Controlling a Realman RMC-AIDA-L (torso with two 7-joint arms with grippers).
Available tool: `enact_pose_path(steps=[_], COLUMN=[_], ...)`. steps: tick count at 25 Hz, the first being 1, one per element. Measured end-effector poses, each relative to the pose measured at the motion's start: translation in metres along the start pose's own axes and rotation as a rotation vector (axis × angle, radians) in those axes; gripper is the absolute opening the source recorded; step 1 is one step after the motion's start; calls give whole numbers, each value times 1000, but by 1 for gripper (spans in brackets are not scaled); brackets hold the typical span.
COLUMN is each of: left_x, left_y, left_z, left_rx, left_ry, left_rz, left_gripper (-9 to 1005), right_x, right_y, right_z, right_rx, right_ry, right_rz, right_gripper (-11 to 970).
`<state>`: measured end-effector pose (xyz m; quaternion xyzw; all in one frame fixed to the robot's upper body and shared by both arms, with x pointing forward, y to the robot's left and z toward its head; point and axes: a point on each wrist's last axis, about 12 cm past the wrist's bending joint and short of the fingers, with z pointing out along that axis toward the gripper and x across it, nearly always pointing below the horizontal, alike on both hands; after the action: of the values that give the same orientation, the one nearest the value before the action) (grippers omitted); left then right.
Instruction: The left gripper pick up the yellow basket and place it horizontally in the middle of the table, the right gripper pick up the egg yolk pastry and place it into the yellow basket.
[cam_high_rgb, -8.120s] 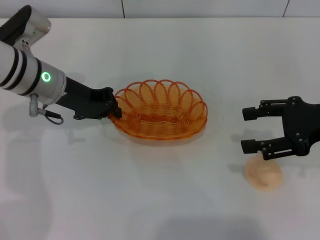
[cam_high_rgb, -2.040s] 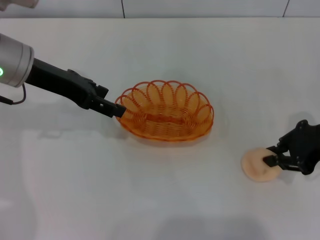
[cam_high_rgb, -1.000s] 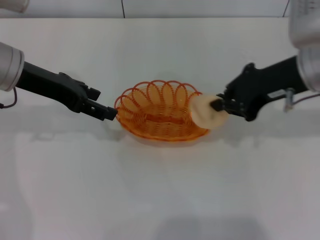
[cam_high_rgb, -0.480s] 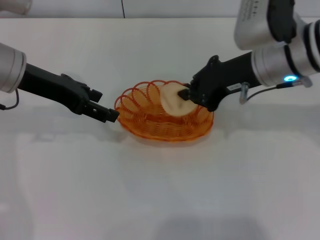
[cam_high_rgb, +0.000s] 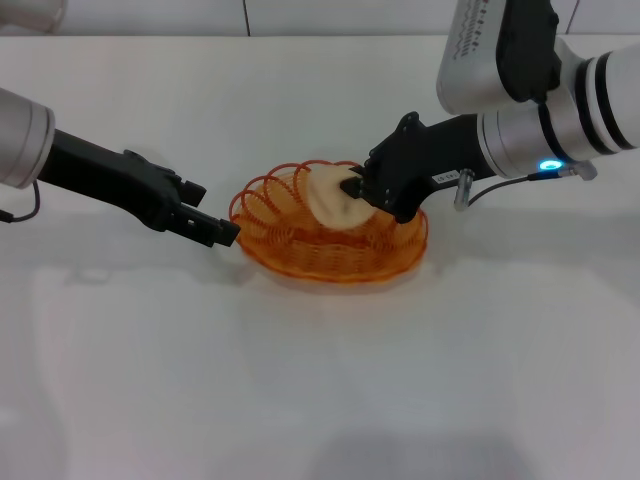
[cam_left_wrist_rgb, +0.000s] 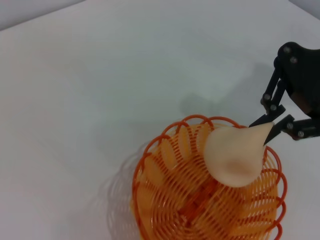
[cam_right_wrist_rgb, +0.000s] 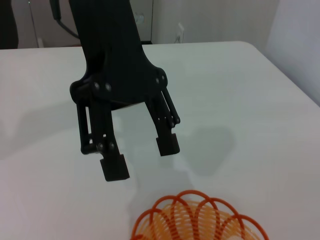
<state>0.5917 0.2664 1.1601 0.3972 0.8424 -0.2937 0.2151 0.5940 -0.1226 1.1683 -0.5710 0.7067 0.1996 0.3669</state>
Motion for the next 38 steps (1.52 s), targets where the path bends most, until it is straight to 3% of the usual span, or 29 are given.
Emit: enact_pose_path(steps=[4,13,20,26,32,38], left_x=[0,1,4,8,6,3], left_y=[0,0,1,1,-1,-2], left_z=[0,0,-2,-4,-7,-9], left_rx=[-2,2,0,8,24,33], left_ry=[-3,-18,-27,-50,-109,-140], left_rz=[-1,5,23,39,70,112], left_gripper=[876,876,875,875,875,875], right_x=[1,-3,17,44,72,81], right_y=[1,3,6,12,26,30], right_z=[2,0,-35,-64,-92,-98], right_rx=[-7,-11,46,24,-26,-39], right_ry=[6,-18,-89,-132,-200,-191], right_rz=[0,-3,53,116,152,155], right_gripper=[50,297,445,652,653,653])
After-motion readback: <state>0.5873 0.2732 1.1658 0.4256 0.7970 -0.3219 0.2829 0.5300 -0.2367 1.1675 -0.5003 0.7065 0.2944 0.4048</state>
